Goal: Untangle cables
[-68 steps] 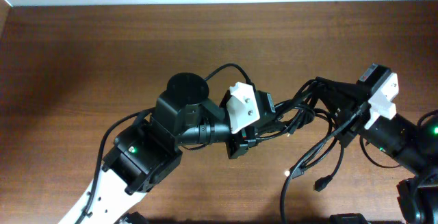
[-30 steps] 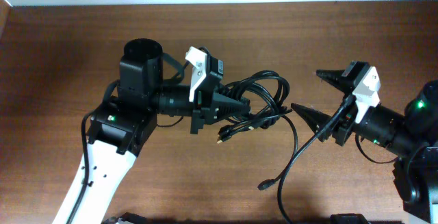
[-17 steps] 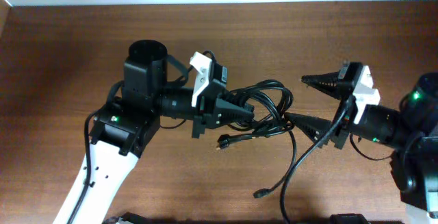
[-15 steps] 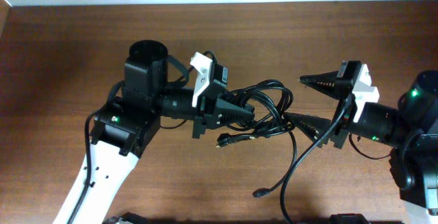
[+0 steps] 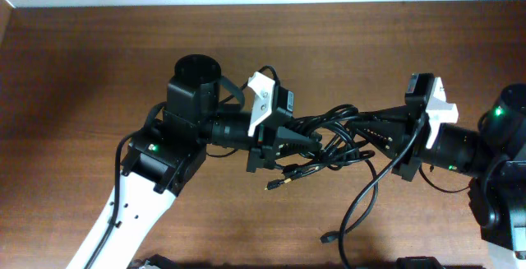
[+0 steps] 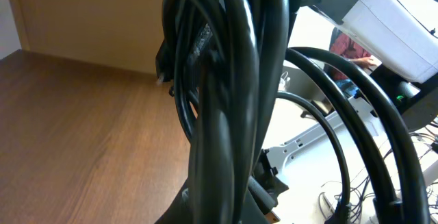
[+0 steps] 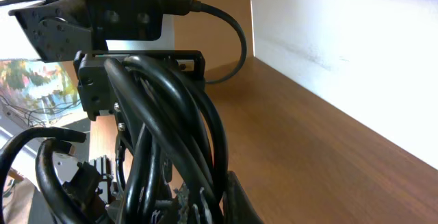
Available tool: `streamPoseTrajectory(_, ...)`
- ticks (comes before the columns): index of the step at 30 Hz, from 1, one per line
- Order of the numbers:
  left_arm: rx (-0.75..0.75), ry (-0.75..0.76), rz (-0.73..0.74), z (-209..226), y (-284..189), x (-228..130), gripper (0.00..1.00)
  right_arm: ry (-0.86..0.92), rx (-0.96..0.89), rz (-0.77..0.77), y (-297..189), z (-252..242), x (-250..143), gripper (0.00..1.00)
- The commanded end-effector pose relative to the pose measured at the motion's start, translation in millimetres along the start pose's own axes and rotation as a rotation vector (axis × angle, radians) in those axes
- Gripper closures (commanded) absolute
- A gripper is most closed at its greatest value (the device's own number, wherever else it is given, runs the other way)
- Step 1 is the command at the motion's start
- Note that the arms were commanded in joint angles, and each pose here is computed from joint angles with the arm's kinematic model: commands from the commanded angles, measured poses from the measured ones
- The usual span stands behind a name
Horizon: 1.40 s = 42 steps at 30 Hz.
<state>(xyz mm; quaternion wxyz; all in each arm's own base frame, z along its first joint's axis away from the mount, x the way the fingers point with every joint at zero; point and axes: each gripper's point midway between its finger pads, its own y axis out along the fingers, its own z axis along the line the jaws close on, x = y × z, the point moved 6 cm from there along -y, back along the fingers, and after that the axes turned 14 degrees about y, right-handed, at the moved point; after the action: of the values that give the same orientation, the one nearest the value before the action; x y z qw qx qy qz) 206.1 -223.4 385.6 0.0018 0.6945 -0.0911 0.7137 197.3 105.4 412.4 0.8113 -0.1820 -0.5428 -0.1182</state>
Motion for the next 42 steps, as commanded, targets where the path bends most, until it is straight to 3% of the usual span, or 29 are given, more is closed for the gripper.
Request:
streamPoseTrajectory(1, -0.116, 0.032, -0.051, -17, -1, 12, 1.00, -0.077, -0.021, -0.030, 1, -5, 10, 0.96)
streamPoseTrajectory(10, -0.197, 0.004, -0.040, -28, 19, 7, 1.00, -0.377, -0.063, -0.192, -3, 0, 53, 0.96)
streamPoseTrajectory(13, -0.199, -0.020, -0.031, -28, 19, 5, 1.00, -0.419, -0.341, -0.238, -11, -28, 65, 0.96)
streamPoseTrajectory(15, -0.178, -0.051, -0.010, -27, 19, 0, 1.00, -0.401, -0.678, -0.275, -30, -59, 73, 0.94)
streamPoseTrajectory(16, -0.168, -0.058, -0.003, -26, 19, -1, 1.00, -0.382, -0.756, -0.277, -35, -65, 73, 0.83)
streamPoseTrajectory(18, -0.140, -0.056, 0.008, -23, 20, -2, 1.00, -0.335, -0.863, -0.261, -47, -68, 66, 0.35)
streamPoseTrajectory(20, -0.093, -0.053, 0.025, -18, 20, -4, 1.00, -0.286, -0.849, -0.266, -56, -49, 58, 0.01)
streamPoseTrajectory(24, -0.034, -0.027, 0.013, -5, 8, -3, 1.00, -0.183, -0.831, -0.135, -64, -27, 19, 0.01)
streamPoseTrajectory(29, 0.054, -0.043, 0.015, 12, -13, -6, 1.00, -0.070, -0.512, -0.130, -47, 10, 6, 0.01)
streamPoseTrajectory(42, -0.106, 0.080, -0.032, -10, 1, 0, 1.00, 0.026, -0.264, -0.082, -21, 3, 9, 0.01)
